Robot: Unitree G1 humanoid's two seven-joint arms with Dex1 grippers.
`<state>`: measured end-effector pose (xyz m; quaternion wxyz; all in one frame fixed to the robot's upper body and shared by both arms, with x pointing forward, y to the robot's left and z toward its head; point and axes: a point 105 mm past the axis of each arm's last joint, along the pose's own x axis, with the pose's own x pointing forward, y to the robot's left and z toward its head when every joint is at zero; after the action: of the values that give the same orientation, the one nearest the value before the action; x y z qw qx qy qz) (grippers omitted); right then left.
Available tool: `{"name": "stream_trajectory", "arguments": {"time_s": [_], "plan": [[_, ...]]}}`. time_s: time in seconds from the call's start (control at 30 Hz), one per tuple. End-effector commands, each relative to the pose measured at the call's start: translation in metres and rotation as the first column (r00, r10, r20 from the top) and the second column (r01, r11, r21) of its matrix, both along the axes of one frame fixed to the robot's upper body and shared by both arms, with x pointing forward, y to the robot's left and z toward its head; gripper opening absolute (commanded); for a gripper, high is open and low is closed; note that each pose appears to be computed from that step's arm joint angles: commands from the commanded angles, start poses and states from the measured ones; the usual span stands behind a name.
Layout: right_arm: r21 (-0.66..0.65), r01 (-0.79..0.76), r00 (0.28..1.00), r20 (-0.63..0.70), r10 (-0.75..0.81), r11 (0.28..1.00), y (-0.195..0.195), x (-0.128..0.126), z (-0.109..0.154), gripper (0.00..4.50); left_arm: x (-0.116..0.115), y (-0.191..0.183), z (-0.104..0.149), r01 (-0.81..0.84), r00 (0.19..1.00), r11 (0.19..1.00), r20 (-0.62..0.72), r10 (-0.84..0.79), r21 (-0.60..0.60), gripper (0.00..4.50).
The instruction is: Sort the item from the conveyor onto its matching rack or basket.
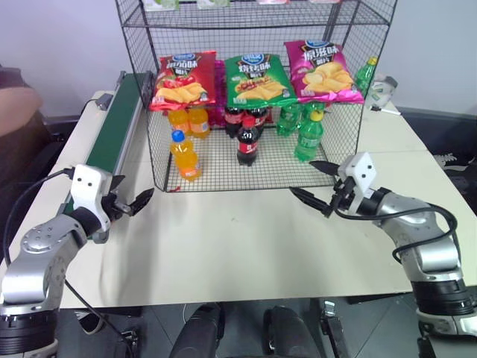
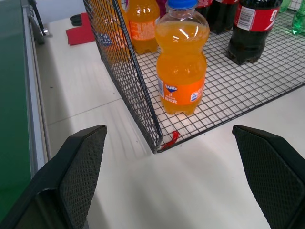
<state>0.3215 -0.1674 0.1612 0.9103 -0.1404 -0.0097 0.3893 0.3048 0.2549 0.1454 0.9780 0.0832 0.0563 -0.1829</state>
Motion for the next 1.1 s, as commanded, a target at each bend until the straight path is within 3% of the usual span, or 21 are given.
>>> {"name": "stream_trajectory", "arguments": {"time_s": [0.03, 1.1], "plan": [[0.001, -0.011, 0.998, 0.054, 0.011, 1.0, 0.003, 0.001, 0.012, 4.5, -0.001, 0.004, 0.009, -0.005, 0.999, 1.0, 0.045, 0.004, 0.027, 4.42], [0.015, -0.053, 0.996, 0.068, 0.051, 0.999, 0.016, 0.007, 0.013, 4.5, -0.001, 0.01, 0.016, -0.032, 0.997, 0.999, 0.072, 0.03, 0.03, 4.42]]}}
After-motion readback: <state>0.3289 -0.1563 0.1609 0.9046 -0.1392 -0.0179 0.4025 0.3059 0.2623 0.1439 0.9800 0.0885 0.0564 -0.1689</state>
